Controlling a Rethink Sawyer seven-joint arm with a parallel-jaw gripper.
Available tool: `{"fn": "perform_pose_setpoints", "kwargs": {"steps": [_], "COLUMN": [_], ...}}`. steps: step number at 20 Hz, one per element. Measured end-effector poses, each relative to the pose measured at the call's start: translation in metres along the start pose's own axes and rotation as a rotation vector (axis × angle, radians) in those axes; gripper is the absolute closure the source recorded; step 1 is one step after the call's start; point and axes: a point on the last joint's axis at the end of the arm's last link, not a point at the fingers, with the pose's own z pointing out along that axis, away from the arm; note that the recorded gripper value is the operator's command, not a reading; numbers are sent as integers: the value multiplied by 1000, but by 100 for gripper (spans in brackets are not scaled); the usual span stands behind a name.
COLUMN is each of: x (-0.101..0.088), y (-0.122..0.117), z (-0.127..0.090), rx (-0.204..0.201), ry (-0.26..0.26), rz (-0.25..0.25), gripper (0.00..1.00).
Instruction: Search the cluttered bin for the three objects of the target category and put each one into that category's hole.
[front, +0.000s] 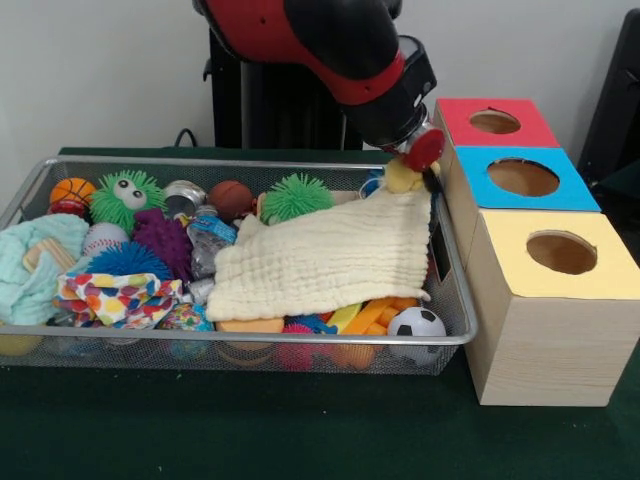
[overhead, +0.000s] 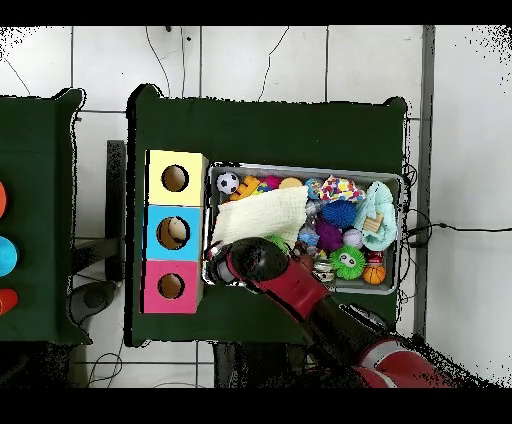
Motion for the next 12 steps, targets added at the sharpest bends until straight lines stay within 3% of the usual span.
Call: {"fn": "perform_pose_setpoints", "kwargs": {"steps": [8, 12], "x": [12, 13], "y": [-4, -7], "z": [5, 6], "rx": [50, 105], "ry": [-59, -163], "rz": [-107, -203], "gripper": [100, 100]}}
